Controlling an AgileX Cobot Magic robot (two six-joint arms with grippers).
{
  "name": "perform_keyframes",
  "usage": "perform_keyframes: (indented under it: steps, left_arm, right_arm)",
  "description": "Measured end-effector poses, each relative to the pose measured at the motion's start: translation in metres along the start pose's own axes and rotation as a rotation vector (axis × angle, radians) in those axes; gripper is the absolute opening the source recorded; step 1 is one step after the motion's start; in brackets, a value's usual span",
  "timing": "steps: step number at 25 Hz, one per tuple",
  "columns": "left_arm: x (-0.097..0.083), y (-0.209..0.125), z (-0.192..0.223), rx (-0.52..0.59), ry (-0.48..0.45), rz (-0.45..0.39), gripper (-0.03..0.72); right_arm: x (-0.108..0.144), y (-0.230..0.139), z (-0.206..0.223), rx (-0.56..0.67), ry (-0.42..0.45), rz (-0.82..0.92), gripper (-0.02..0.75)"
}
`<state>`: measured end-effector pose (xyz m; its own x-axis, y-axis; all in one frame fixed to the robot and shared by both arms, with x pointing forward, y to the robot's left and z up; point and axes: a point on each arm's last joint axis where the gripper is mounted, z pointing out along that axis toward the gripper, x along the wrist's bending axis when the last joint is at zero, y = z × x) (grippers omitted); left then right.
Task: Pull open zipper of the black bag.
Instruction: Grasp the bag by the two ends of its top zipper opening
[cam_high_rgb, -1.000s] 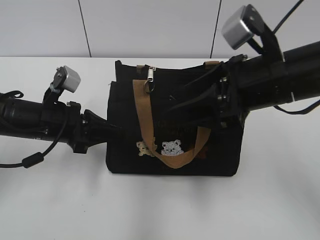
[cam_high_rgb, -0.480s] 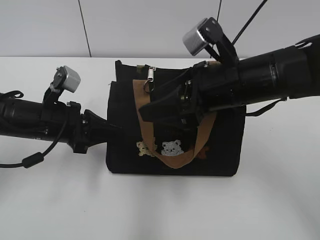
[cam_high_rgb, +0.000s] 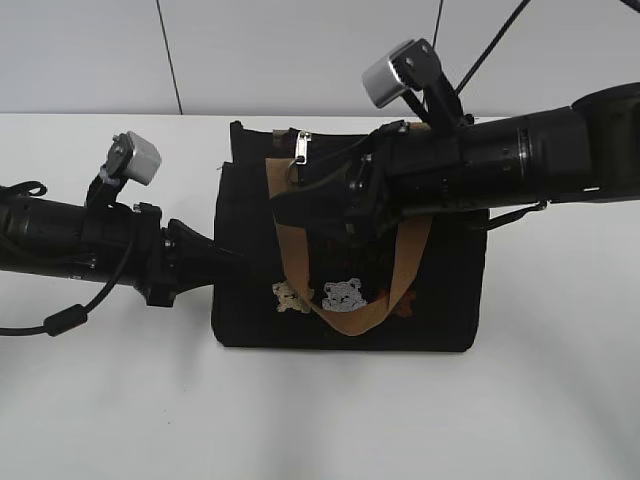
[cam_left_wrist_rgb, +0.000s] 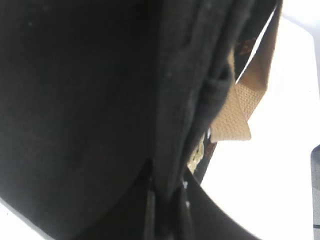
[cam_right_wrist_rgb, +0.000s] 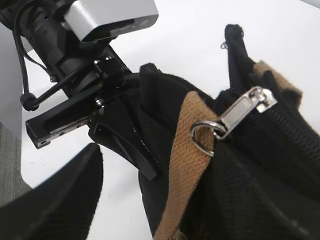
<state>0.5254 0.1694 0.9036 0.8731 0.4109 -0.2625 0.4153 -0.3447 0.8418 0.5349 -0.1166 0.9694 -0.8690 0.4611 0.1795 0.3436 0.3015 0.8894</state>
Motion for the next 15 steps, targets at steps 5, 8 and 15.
perform_keyframes:
  steps: [5, 8, 15]
  left_arm:
    - [0.0001, -0.0001, 0.0, 0.001, 0.001, 0.0, 0.029]
    - [0.0002, -0.0002, 0.0, 0.002, 0.002, 0.0, 0.029]
    - [0.0002, -0.0002, 0.0, 0.002, 0.002, 0.0, 0.029]
  right_arm:
    - [-0.002, -0.0037, 0.0031, 0.005, 0.001, 0.009, 0.522]
    - [-0.0022, -0.0042, 0.0036, 0.005, 0.001, 0.011, 0.522]
    - [-0.0023, -0.0045, 0.004, 0.01, -0.001, 0.008, 0.522]
